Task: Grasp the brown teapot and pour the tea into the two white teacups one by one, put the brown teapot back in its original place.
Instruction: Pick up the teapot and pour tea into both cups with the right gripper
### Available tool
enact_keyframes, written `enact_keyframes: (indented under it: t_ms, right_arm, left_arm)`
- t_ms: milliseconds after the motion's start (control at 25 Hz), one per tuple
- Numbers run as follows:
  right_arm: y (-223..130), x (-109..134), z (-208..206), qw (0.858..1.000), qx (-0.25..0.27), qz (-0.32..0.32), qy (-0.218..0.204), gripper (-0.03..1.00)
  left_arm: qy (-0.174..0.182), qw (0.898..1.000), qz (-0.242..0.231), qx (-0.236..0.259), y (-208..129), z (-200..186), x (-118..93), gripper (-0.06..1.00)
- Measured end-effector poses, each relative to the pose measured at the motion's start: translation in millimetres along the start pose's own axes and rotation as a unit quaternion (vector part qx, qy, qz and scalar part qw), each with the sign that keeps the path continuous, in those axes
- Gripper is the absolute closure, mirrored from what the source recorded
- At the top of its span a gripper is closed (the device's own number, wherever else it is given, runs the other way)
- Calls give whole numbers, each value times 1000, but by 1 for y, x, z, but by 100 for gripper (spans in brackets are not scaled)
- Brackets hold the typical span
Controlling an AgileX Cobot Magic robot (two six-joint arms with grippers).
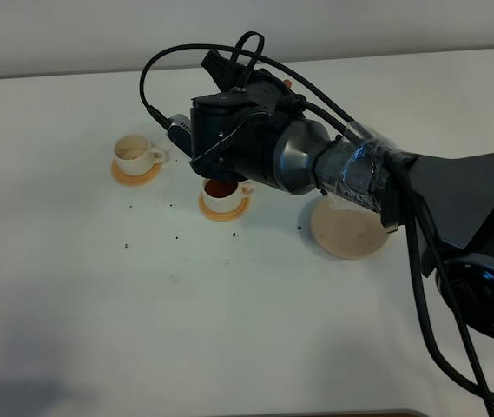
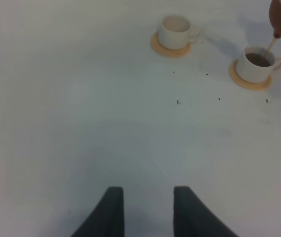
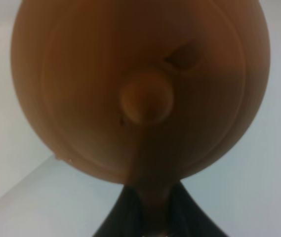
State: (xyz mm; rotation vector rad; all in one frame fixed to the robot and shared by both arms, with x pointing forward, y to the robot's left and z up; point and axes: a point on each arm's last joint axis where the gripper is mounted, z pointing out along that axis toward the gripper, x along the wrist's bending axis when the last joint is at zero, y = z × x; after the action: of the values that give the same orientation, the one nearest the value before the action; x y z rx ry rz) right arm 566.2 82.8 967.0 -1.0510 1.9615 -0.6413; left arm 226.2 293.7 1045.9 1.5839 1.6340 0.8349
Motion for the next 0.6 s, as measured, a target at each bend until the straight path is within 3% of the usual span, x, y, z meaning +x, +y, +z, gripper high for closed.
enact_keyframes:
  t_ms: [600]
  right_arm:
    - [2, 1, 0, 1000, -11, 8, 3, 88]
  left_arm:
    - [0, 1000, 0, 0, 0, 0, 0, 69]
